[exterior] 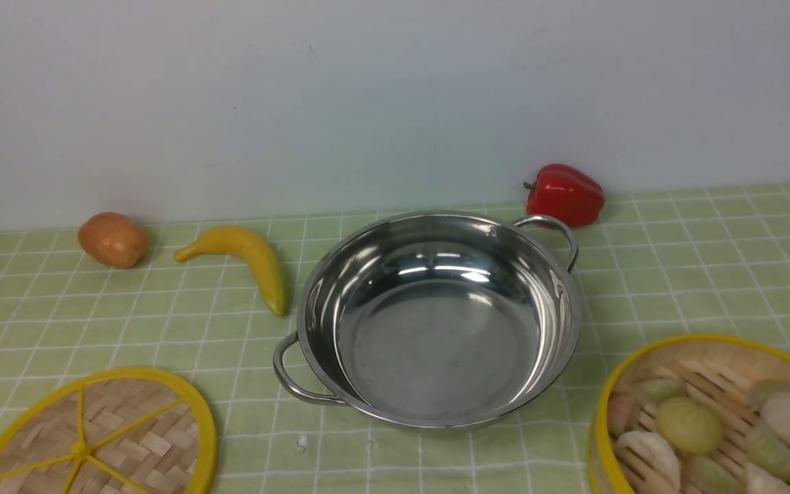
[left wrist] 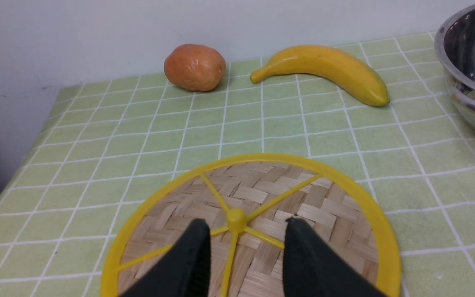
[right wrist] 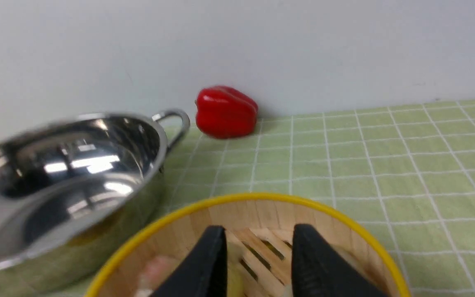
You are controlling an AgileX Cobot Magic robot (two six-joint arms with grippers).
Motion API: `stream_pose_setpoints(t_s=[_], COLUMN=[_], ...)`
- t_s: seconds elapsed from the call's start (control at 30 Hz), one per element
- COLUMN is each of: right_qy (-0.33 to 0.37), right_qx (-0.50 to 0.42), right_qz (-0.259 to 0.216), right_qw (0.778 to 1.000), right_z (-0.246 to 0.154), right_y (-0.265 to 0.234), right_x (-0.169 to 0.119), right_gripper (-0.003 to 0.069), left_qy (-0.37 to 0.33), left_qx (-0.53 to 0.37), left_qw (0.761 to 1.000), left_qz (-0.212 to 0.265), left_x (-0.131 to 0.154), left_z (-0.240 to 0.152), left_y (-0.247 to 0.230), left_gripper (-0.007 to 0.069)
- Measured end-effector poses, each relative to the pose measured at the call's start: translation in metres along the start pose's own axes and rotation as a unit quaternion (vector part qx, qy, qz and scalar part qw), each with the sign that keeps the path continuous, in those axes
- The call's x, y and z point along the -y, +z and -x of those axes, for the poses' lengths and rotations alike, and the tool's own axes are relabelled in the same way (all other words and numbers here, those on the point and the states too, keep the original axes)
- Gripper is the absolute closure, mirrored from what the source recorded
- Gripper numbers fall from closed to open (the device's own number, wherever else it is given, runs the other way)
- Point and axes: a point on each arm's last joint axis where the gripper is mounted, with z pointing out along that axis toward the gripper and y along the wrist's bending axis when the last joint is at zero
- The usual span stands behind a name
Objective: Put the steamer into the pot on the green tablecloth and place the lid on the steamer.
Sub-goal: 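Reach for and grasp the rim of the bamboo steamer holding the buns with the right gripper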
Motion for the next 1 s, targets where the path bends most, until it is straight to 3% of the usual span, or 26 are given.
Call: stream_pose_setpoints(t_s=[0.2, 0.4, 0.57, 0.63, 0.73, 0.83, 1.0], right_qy=[0.042, 0.022, -0.01, -0.016, -0.004, 0.029, 0.0], right_qx=[0.09, 0.117, 0.025, -0.049, -0.081, -0.127, -0.234], right_qz=[0.028, 0.045, 0.042, 0.059, 0.081, 0.129, 0.141], right_qw=[0.995, 0.992, 0.999, 0.997, 0.993, 0.983, 0.962], right_z=[0.022, 0.085, 0.111, 0.122, 0.128, 0.129, 0.118], right_y=[-0.003, -0.033, -0.049, -0.06, -0.065, -0.065, -0.053], right_x=[-0.006, -0.026, -0.039, -0.049, -0.056, -0.068, -0.071], right_gripper=[0.0416, 0.0416, 0.0416, 0.0416, 0.0416, 0.0416, 0.0416], left_qy=[0.0, 0.0, 0.0, 0.0, 0.0, 0.0, 0.0], left_qx=[0.0, 0.0, 0.0, 0.0, 0.0, 0.0, 0.0], left_qw=[1.0, 1.0, 1.0, 1.0, 1.0, 1.0, 1.0], left_qz=[0.0, 0.0, 0.0, 0.0, 0.0, 0.0, 0.0], left_x=[0.0, 0.0, 0.0, 0.0, 0.0, 0.0, 0.0], left_z=[0.0, 0.0, 0.0, 0.0, 0.0, 0.0, 0.0], left_y=[0.0, 0.0, 0.0, 0.0, 0.0, 0.0, 0.0], left_gripper=[0.0382, 0.0382, 0.0382, 0.0382, 0.0382, 0.0382, 0.0382])
